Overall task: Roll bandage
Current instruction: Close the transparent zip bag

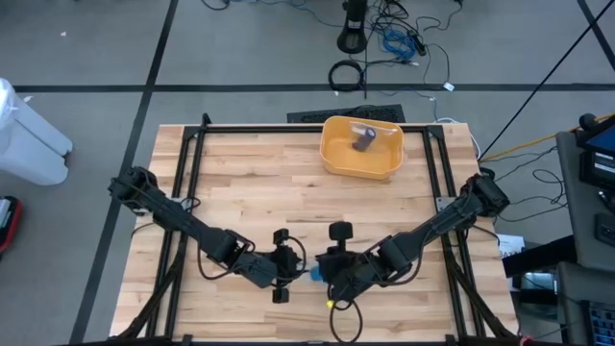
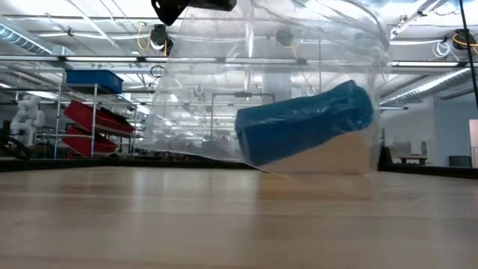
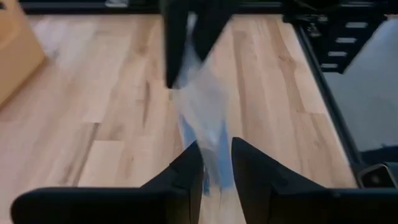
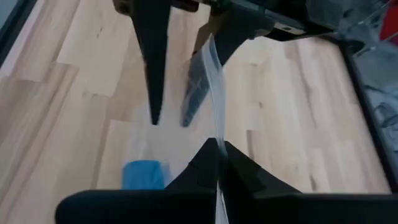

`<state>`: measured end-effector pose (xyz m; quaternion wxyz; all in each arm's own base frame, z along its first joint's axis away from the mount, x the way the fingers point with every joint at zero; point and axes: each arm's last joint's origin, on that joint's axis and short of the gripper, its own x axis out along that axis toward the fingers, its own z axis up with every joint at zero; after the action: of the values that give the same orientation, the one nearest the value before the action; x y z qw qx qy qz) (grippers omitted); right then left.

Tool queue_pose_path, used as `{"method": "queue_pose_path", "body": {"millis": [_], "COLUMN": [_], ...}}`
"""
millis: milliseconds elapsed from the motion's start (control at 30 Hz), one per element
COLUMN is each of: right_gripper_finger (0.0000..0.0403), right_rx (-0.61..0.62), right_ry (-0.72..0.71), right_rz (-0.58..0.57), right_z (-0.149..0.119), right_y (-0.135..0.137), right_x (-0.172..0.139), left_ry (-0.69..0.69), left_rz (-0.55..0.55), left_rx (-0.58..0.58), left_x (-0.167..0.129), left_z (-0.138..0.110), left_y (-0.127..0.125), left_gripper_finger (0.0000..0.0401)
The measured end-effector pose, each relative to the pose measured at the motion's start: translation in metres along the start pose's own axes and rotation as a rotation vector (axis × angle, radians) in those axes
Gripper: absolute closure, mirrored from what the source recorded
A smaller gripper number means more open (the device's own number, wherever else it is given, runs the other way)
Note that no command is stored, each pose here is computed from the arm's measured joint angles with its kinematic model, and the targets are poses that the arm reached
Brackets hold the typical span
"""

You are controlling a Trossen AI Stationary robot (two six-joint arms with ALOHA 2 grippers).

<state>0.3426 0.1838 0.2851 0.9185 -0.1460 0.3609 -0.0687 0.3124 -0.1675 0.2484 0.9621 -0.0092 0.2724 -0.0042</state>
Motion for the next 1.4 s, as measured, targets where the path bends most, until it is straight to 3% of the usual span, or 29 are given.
{"method": "queue_pose_path", "body": {"millis": [167,267,533,967,1067,1200,1400], "right_gripper_finger": [0.0403,0.0403,0.0403,0.0403,0.0403,0.0398,0.0365], "right_rx": [0.005,0.026,0.031,0.008,0.010,-0.006,-0.014], "right_ry": [-0.012,-0.033,-0.029,-0.046,-0.046,-0.042,-0.038], "right_rz": [-0.027,-0.113,-0.158,-0.116,-0.116,-0.098,-0.062], "right_z": [-0.001,-0.007,-0.013,-0.010,-0.010,-0.010,-0.010], "right_y": [0.006,0.011,0.009,0.010,0.010,0.011,0.013], "right_x": [-0.005,-0.005,0.002,0.003,0.003,0.003,0.002], "left_ry": [-0.046,-0.083,-0.110,-0.118,-0.118,-0.113,-0.094], "left_rz": [0.109,0.156,0.130,0.182,0.182,0.163,0.163], "left_rx": [-0.004,-0.005,0.046,0.040,0.040,0.043,0.056], "left_x": [-0.005,-0.012,-0.023,-0.023,-0.023,-0.023,-0.024], "left_z": [0.004,0.008,0.011,0.011,0.011,0.010,0.008], "left_y": [0.004,0.004,-0.003,-0.002,-0.002,-0.003,-0.003], "left_gripper_finger": [0.0312,0.0312,0.0312,0.0313,0.0330,0.0388,0.0397]}}
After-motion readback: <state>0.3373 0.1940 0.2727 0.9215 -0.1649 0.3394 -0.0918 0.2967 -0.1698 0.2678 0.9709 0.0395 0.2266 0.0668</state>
